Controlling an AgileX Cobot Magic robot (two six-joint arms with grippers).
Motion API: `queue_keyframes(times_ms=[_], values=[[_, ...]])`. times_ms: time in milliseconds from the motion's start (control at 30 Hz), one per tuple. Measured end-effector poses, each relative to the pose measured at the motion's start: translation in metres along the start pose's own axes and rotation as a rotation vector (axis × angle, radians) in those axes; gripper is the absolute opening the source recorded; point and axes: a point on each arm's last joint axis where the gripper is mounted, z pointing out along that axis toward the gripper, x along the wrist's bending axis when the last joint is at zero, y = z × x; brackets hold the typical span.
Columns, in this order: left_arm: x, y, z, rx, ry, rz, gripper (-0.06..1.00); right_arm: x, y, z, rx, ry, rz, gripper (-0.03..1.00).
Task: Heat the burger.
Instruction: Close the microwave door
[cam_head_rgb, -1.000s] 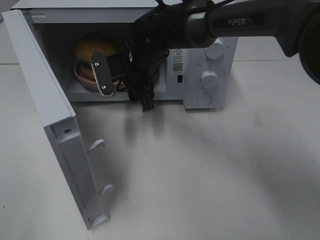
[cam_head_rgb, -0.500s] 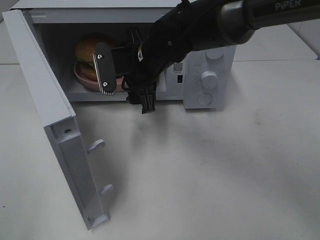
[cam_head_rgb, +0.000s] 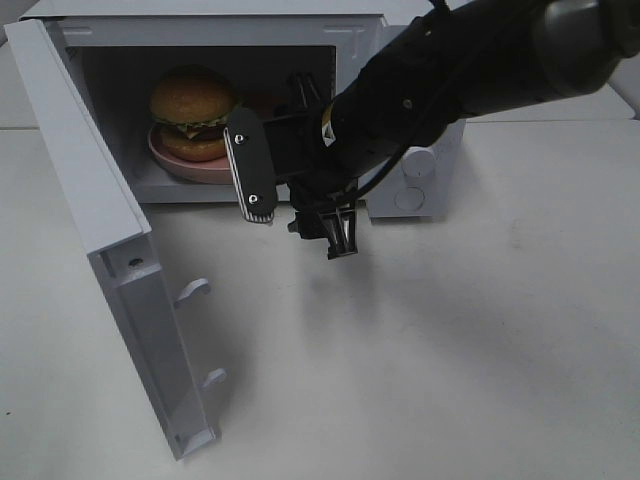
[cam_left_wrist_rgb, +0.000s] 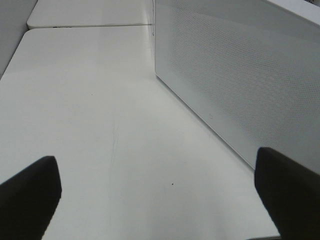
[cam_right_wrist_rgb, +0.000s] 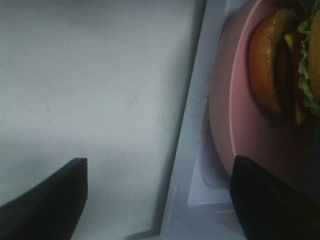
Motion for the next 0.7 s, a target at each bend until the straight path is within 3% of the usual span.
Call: queue_keyframes(times_ms=[533,700], values=[[0.000,0.000,0.000,0.000,0.000,0.000,0.99,0.034,-0.016,-0.059,0.001,-0.002,0.032,0.76],[0.000,0.000,0.000,0.000,0.000,0.000,0.99,0.046,-0.023,-0.089,-0.011,-0.032,0.140,0.76]])
